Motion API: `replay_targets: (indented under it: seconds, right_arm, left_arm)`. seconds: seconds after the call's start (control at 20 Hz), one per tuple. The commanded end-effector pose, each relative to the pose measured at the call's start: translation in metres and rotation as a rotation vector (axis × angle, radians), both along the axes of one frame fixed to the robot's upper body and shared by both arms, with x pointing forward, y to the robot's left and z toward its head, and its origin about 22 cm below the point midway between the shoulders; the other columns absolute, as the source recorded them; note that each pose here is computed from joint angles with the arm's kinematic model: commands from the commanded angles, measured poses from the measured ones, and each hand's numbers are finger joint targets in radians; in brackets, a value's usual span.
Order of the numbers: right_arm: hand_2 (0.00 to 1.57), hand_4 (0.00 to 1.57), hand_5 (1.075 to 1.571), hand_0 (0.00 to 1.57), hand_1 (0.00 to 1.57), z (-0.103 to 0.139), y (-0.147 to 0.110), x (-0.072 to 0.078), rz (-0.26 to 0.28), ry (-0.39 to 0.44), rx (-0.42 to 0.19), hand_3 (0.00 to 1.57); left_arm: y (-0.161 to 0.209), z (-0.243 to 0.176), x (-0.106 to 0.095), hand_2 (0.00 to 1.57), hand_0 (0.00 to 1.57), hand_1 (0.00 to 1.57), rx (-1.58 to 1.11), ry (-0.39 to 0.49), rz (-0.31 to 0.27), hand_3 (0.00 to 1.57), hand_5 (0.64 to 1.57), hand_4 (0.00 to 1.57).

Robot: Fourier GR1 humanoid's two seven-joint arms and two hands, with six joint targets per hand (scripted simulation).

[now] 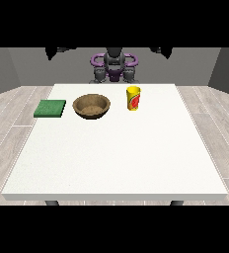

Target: Pick the cup and pour the ball into the bowl, then pick the bowl and place it on the pad

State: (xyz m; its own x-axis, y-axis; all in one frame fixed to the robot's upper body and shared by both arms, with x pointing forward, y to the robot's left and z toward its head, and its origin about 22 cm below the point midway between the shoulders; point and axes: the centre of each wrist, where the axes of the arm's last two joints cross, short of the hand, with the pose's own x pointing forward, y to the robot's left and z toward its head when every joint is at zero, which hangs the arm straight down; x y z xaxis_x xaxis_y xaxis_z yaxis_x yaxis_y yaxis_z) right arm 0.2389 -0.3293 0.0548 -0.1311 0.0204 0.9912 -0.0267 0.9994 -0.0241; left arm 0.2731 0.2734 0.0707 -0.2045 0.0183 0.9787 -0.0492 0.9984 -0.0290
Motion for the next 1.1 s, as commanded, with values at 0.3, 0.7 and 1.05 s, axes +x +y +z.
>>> replay_targets:
  seconds: [0.3,0.7,1.05]
  right_arm:
    - [0.00,0.00,1.571,0.00,0.00,-0.005,0.022,0.019,0.025,-0.123,0.007,0.00]
    - [0.00,0.00,1.571,0.00,0.00,0.012,0.019,0.031,0.096,-0.195,-0.017,0.00]
    - [0.00,0.00,1.570,0.00,0.00,-0.010,0.002,0.035,0.103,-0.224,0.019,0.00]
  left_arm:
    - [0.000,-0.050,0.022,0.00,0.00,0.00,0.012,-0.158,0.049,0.00,1.525,0.00]
    - [-0.050,-0.108,0.029,0.00,0.00,0.00,0.016,-0.201,0.104,0.00,1.518,0.00]
    - [-0.046,-0.122,0.052,0.00,0.00,0.00,0.055,-0.205,0.091,0.00,1.517,0.00]
